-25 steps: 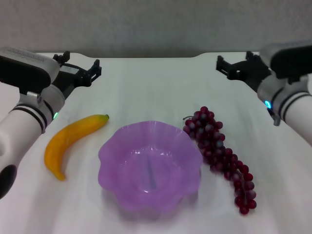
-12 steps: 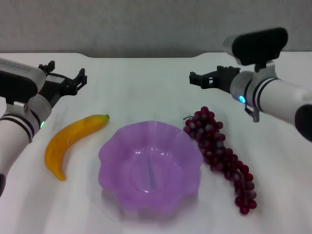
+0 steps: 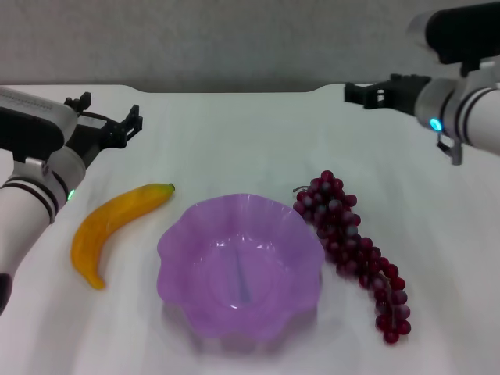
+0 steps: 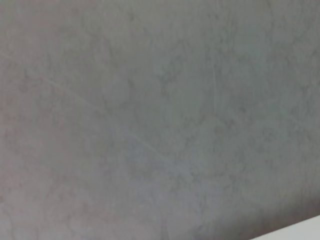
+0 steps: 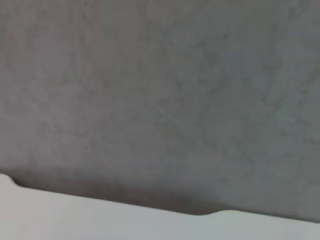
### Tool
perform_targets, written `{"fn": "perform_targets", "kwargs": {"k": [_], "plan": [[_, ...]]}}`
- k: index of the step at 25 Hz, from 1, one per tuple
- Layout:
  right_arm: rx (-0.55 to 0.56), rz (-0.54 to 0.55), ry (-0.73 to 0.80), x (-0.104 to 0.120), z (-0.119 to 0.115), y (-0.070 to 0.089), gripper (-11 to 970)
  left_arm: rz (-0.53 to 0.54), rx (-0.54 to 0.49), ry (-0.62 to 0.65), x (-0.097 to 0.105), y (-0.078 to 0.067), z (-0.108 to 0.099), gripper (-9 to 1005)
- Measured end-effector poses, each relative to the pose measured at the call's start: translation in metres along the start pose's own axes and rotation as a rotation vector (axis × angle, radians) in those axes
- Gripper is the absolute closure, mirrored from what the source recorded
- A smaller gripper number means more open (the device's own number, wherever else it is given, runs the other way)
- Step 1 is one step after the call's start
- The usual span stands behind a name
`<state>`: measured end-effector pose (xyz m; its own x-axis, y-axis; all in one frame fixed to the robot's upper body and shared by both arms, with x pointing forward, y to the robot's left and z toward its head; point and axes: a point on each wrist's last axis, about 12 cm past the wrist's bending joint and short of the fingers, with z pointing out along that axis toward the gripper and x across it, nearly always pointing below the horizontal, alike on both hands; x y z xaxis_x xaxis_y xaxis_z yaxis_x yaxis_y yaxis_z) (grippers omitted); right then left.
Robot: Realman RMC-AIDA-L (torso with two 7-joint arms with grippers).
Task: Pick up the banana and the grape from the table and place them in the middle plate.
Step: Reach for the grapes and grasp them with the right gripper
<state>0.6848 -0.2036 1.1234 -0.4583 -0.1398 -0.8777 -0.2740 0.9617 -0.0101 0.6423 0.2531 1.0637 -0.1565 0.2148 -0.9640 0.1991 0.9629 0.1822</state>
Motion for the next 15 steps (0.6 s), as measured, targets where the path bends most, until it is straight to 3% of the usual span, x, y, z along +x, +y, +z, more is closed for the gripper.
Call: {"fn": "perform_targets", "kwargs": {"k": [5,12,15], "plan": [[0.012,-0.003,0.018,0.017,-0.004,-0.003,124,-0.001,0.005,-0.008,-0.002,-0.002,0.001,135],[-0.086,-0.023,0.071,0.033,-0.006,0.027,129,0.000,0.005,-0.004,-0.002,-0.002,0.001,135],[-0.110,-0.028,0.121,0.037,-0.008,0.031,131,0.002,0.005,-0.004,-0.002,-0.002,0.001,135]]}}
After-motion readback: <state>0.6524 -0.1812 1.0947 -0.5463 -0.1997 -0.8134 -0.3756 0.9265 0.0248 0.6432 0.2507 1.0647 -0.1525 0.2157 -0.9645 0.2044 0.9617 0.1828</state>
